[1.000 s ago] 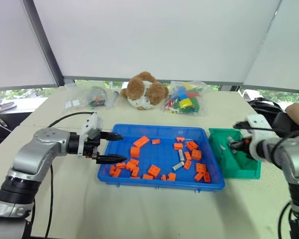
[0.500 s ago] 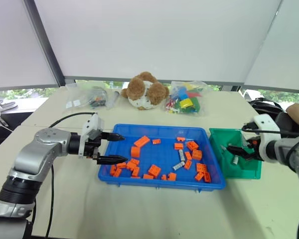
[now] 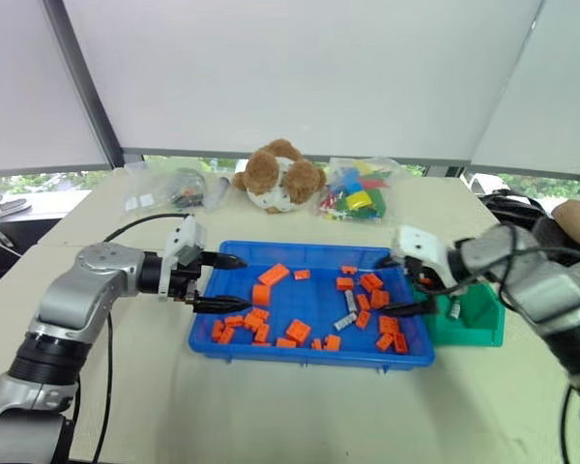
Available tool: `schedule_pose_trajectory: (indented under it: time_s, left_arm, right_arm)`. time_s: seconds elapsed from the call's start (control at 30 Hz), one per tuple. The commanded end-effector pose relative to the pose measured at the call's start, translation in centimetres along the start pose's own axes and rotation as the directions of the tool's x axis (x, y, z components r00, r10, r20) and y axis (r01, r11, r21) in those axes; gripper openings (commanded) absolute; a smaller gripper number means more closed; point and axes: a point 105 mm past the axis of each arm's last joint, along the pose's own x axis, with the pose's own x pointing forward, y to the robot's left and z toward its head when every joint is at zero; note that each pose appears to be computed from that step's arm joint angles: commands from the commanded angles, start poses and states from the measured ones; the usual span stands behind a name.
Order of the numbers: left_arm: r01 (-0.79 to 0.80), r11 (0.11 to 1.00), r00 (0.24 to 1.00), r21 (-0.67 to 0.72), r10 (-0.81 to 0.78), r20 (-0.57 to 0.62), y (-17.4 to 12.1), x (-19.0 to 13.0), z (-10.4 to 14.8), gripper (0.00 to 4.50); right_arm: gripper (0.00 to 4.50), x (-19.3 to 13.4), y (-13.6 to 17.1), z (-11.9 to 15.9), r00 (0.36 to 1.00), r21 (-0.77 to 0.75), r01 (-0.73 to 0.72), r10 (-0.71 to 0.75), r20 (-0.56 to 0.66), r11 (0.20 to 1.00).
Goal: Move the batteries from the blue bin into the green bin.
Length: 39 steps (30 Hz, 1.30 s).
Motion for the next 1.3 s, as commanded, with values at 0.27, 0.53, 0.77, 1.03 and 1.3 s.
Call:
schedule_pose_trajectory:
  time_s: [0.27, 0.53, 0.77, 1.03, 1.3]
  left_arm:
    - [-0.024, 0.999, 1.0, 0.048, 0.024, -0.005, -0.4, -0.9, 1.0, 4.5]
    - [-0.043, 0.998, 0.999, 0.046, 0.043, -0.011, -0.6, -1.2, 0.8, 4.5]
    - [-0.055, 0.998, 0.998, 0.044, 0.055, -0.009, -0.7, -1.2, 0.8, 4.5]
    - [-0.06, 0.997, 0.998, 0.04, 0.06, -0.006, -0.6, -1.1, 0.9, 4.5]
    - [-0.047, 0.998, 0.999, 0.039, 0.046, 0.004, -0.9, -0.8, 0.9, 4.5]
  right_arm:
    - [4.46, 3.4, 0.4, 0.3, 0.966, -0.176, -0.258, 0.248, -0.08, 0.95]
    - [4.46, 6.6, 0.7, 0.2, 0.94, -0.165, -0.341, 0.329, -0.093, 0.925]
    - [2.55, 7.5, 0.5, -0.8, 0.926, -0.156, -0.369, 0.347, -0.15, 0.916]
    - [0.02, 7.2, -0.7, 1.0, 0.952, -0.153, -0.306, 0.297, -0.078, 0.94]
    - [0.02, -2.2, -6.1, 4.0, 0.974, 0.051, 0.208, -0.212, 0.085, 0.977]
